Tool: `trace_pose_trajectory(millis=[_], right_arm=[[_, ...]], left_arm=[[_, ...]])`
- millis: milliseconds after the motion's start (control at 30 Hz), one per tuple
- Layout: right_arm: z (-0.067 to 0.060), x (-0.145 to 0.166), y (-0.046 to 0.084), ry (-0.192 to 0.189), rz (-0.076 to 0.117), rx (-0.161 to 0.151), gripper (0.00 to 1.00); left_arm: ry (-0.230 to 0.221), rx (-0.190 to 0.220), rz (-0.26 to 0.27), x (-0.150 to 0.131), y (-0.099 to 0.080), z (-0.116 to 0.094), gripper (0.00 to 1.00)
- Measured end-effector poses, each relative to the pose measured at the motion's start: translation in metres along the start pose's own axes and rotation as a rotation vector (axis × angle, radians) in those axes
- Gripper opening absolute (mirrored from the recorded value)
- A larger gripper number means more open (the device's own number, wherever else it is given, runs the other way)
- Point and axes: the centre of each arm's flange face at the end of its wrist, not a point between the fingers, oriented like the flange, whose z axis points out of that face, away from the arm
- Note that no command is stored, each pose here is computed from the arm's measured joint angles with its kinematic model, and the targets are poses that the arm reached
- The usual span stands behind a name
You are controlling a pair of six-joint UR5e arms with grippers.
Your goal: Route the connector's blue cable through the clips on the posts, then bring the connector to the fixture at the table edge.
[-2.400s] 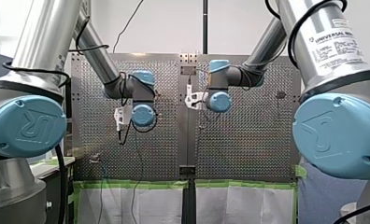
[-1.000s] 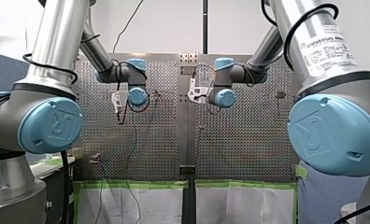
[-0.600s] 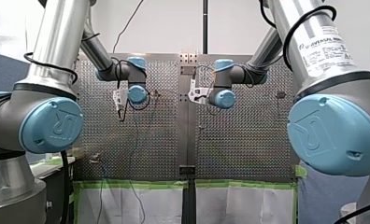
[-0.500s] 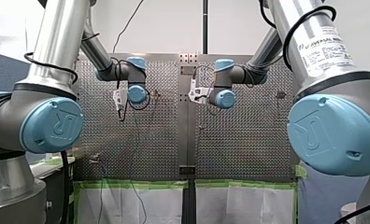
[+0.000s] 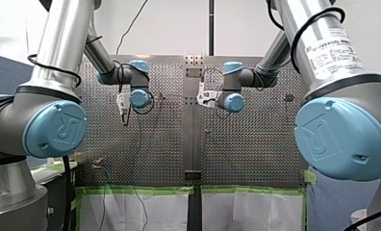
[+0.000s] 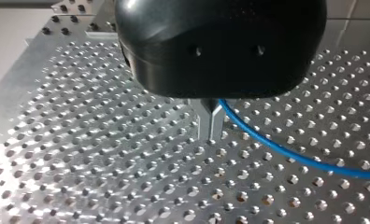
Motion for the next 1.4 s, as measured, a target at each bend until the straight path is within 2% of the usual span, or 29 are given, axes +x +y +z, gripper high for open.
trace_pose_trajectory(millis=[400, 767, 1033, 1333, 1367, 1400], right_arm=[[0.005, 0.000, 0.016, 0.004, -0.003, -0.022, 0.00], [0.015, 0.004, 0.028, 0.015, -0.004, -0.037, 0.00], [0.021, 0.009, 0.036, 0.018, -0.005, -0.048, 0.00], [0.022, 0.009, 0.047, 0.018, -0.008, -0.062, 0.00], [0.022, 0.008, 0.047, 0.017, -0.008, -0.062, 0.00], [0.022, 0.008, 0.047, 0.016, -0.008, -0.061, 0.00]], left_arm=[[-0.023, 0.019, -0.018, -0.005, 0.003, 0.020, 0.00], [-0.028, 0.025, -0.022, -0.008, 0.009, 0.027, 0.00], [-0.008, 0.030, -0.017, 0.004, 0.011, 0.035, 0.00], [-0.013, 0.032, -0.035, 0.003, 0.013, 0.040, 0.00], [-0.013, 0.035, -0.038, 0.003, 0.013, 0.040, 0.12], [-0.012, 0.041, -0.041, 0.003, 0.013, 0.040, 0.12]])
